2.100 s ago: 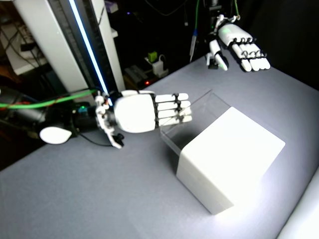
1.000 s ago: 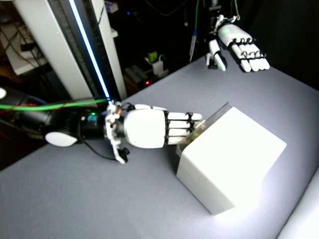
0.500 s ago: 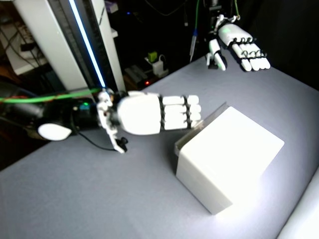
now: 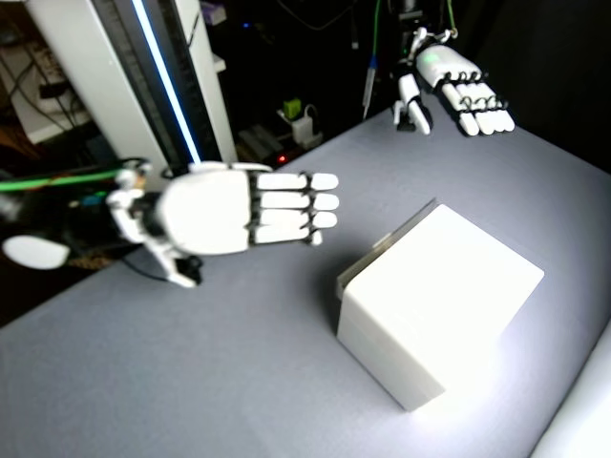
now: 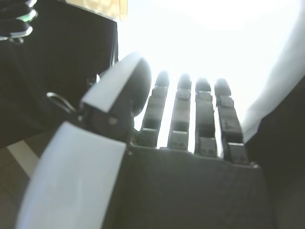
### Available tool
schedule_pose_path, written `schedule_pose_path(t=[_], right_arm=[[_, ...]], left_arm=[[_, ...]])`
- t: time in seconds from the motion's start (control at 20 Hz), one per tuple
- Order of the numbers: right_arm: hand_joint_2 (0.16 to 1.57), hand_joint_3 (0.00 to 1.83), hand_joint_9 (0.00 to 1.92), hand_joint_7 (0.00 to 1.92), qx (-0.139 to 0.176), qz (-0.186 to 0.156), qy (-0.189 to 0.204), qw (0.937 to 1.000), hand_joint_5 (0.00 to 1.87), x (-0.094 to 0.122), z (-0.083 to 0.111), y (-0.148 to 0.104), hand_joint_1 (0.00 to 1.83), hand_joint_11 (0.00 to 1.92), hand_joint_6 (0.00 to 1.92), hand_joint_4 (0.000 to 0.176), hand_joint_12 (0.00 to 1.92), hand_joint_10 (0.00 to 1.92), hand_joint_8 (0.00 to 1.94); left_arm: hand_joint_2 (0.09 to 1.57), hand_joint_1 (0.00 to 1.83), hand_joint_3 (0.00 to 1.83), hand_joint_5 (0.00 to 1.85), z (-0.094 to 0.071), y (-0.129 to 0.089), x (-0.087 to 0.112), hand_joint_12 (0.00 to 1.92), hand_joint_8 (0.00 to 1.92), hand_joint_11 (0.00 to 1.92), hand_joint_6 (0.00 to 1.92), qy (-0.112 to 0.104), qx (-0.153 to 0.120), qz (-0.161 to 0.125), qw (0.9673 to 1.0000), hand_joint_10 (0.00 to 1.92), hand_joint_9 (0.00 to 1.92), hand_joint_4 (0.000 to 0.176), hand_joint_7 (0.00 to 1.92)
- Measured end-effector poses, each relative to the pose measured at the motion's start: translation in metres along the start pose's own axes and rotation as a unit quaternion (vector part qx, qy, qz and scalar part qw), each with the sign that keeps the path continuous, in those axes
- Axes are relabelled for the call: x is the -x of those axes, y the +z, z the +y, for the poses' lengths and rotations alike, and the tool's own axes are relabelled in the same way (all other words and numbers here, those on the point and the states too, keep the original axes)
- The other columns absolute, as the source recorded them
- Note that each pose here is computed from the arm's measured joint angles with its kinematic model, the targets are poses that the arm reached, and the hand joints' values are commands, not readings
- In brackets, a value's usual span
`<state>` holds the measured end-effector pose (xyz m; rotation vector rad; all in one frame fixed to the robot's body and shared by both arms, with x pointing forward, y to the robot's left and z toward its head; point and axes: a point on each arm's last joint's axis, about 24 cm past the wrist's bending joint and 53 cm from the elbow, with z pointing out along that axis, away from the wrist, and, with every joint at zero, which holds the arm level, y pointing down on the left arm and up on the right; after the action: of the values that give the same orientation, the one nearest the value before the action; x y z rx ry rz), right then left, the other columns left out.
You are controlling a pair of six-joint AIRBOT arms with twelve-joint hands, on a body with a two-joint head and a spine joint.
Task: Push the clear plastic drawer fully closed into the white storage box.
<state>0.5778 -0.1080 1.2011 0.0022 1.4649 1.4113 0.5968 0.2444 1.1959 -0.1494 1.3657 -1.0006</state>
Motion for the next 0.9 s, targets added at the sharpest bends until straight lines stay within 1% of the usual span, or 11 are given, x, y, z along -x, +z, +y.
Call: schedule_pose_path(t=[0.1, 0.3, 0.35, 0.5, 0.55, 0.6, 0.65, 0.7, 0.75, 0.8, 0.9], right_arm=[[1.47, 0.01, 0.04, 0.06, -0.013, -0.023, -0.013, 0.9996, 0.05, 0.015, -0.003, -0.013, 0.05, 0.0, 0.0, 0.0, 0.58, 0.03, 0.01], [1.46, 0.0, 0.0, 0.0, -0.047, -0.07, -0.038, 0.9957, 0.0, 0.045, -0.013, -0.037, 0.15, 0.0, 0.0, 0.0, 0.04, 0.0, 0.0], [1.43, 0.0, 0.0, 0.0, -0.057, -0.079, -0.043, 0.9943, 0.0, 0.051, -0.017, -0.043, 0.19, 0.0, 0.0, 0.0, 0.01, 0.0, 0.0], [1.39, 0.0, 0.0, 0.0, -0.09, -0.106, -0.055, 0.9887, 0.0, 0.067, -0.03, -0.064, 0.04, 0.0, 0.0, 0.0, 0.0, 0.0, 0.0], [1.4, 0.0, 0.0, 0.0, -0.098, -0.116, -0.056, 0.9868, 0.0, 0.072, -0.032, -0.068, 0.15, 0.0, 0.0, 0.001, 0.0, 0.0, 0.0], [1.4, 0.0, 0.0, 0.0, -0.1, -0.123, -0.065, 0.9852, 0.0, 0.077, -0.03, -0.071, 0.17, 0.0, 0.0, 0.017, 0.0, 0.0, 0.0], [1.39, 0.0, 0.0, 0.0, -0.103, -0.13, -0.068, 0.9839, 0.0, 0.08, -0.03, -0.074, 0.18, 0.0, 0.0, 0.0, 0.0, 0.0, 0.0], [1.38, 0.0, 0.0, 0.0, -0.103, -0.135, -0.071, 0.9829, 0.0, 0.083, -0.029, -0.076, 0.17, 0.0, 0.0, 0.0, 0.0, 0.0, 0.0], [1.37, 0.0, 0.0, 0.0, -0.103, -0.141, -0.074, 0.9819, 0.0, 0.086, -0.028, -0.078, 0.12, 0.0, 0.0, 0.007, 0.0, 0.0, 0.0], [1.39, 0.0, 0.0, 0.0, -0.106, -0.141, -0.079, 0.9811, 0.0, 0.088, -0.029, -0.08, 0.15, 0.0, 0.0, 0.021, 0.0, 0.0, 0.0], [1.37, 0.0, 0.0, 0.0, -0.12, -0.158, -0.078, 0.977, 0.0, 0.094, -0.033, -0.088, 0.2, 0.0, 0.0, 0.051, 0.0, 0.0, 0.0]], left_arm=[[1.55, 0.32, 0.04, 0.0, -0.002, 0.0, 0.0, 0.0, 0.0, 0.0, 0.0, 0.0, -0.004, -0.001, 1.0, 0.0, 0.0, 0.0, 0.0], [1.55, 0.23, 0.02, 0.0, -0.003, 0.0, 0.002, 0.0, 0.0, 0.0, 0.0, 0.0, -0.006, -0.005, 1.0, 0.0, 0.0, 0.0, 0.0], [1.54, 0.25, 0.01, 0.0, -0.004, 0.0, 0.003, 0.0, 0.0, 0.0, 0.0, 0.0, -0.007, -0.006, 1.0, 0.0, 0.0, 0.0, 0.0], [1.52, 0.24, 0.0, 0.0, -0.006, 0.0, 0.005, 0.0, 0.0, 0.0, 0.0, 0.0, -0.013, -0.011, 0.9999, 0.0, 0.0, 0.0, 0.0], [1.5, 0.24, 0.0, 0.0, -0.007, 0.0, 0.005, 0.0, 0.0, 0.0, 0.0, 0.0, -0.013, -0.01, 0.9999, 0.0, 0.0, 0.01, 0.0], [1.49, 0.23, 0.0, 0.0, -0.008, -0.001, 0.005, 0.0, 0.0, 0.0, 0.0, -0.001, -0.014, -0.012, 0.9998, 0.0, 0.0, 0.015, 0.0], [1.48, 0.21, 0.0, 0.0, -0.009, -0.001, 0.005, 0.0, 0.0, 0.0, 0.0, -0.002, -0.016, -0.013, 0.9998, 0.0, 0.0, 0.02, 0.0], [1.46, 0.17, 0.0, 0.0, -0.011, -0.001, 0.005, 0.0, 0.0, 0.0, 0.0, -0.002, -0.019, -0.013, 0.9997, 0.0, 0.0, 0.026, 0.0], [1.43, 0.1, 0.0, 0.0, -0.012, -0.001, 0.006, 0.0, 0.0, 0.0, 0.0, -0.001, -0.022, -0.015, 0.9996, 0.0, 0.0, 0.023, 0.0], [1.41, 0.04, 0.0, 0.0, -0.013, -0.001, 0.008, 0.0, 0.0, 0.0, 0.0, 0.001, -0.023, -0.016, 0.9996, 0.0, 0.0, 0.031, 0.0], [1.38, 0.02, 0.0, 0.0, -0.014, -0.001, 0.014, 0.0, 0.0, 0.0, 0.0, 0.001, -0.027, -0.027, 0.9993, 0.0, 0.0, 0.023, 0.0]])
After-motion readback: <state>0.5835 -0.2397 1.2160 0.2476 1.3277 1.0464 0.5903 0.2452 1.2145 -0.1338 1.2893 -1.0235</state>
